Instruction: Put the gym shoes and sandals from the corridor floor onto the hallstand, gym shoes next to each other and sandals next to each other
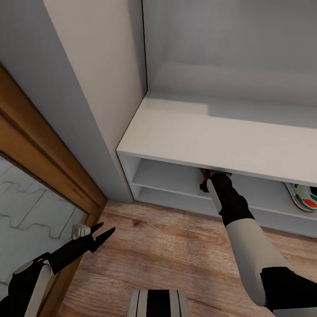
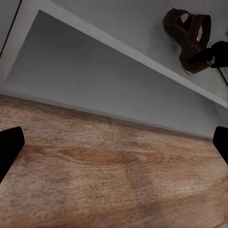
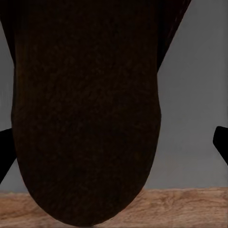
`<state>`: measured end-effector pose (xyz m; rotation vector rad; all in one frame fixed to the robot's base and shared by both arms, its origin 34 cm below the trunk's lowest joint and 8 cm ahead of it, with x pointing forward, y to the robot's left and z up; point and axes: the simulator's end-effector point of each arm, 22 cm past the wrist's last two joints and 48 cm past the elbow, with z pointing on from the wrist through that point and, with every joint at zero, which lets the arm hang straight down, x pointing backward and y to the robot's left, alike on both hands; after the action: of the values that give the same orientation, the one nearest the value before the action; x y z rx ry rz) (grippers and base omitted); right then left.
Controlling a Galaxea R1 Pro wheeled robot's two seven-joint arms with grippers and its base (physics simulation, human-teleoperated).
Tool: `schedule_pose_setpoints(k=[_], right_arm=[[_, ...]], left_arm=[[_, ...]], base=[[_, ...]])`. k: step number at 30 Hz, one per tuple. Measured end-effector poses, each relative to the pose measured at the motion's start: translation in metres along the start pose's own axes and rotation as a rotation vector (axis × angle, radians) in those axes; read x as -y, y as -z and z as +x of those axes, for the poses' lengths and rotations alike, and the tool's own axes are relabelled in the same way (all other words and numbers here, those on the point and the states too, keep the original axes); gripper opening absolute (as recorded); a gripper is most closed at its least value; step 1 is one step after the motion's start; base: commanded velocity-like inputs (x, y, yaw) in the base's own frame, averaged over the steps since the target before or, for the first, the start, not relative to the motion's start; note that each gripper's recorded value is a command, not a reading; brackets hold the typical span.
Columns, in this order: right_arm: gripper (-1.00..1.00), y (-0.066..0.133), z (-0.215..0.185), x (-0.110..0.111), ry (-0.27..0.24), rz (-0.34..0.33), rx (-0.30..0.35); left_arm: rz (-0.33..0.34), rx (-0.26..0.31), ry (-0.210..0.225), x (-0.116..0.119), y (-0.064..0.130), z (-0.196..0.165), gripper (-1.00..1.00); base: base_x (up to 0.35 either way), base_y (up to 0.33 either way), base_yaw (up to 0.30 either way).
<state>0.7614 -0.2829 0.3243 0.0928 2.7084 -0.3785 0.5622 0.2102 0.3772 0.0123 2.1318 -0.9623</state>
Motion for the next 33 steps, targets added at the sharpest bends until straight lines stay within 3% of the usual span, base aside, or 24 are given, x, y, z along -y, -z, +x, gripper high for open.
schedule_pose_setpoints(k=[11, 33], right_arm=[[1.0, -0.0001, 0.0001, -0.0001, 0.0, 0.0, 0.0], [1.0, -0.0005, 0.0008, -0.0012, -0.001, -0.004, -0.002]], left_arm=[[0.0, 0.0, 0.0, -0.0001, -0.0001, 0.0001, 1.0], [0.0, -0.001, 0.0, -0.0003, -0.0002, 0.0003, 1.0]], base=[[-0.028, 0.0, 0.0], [-0.318, 0.0, 0.0]])
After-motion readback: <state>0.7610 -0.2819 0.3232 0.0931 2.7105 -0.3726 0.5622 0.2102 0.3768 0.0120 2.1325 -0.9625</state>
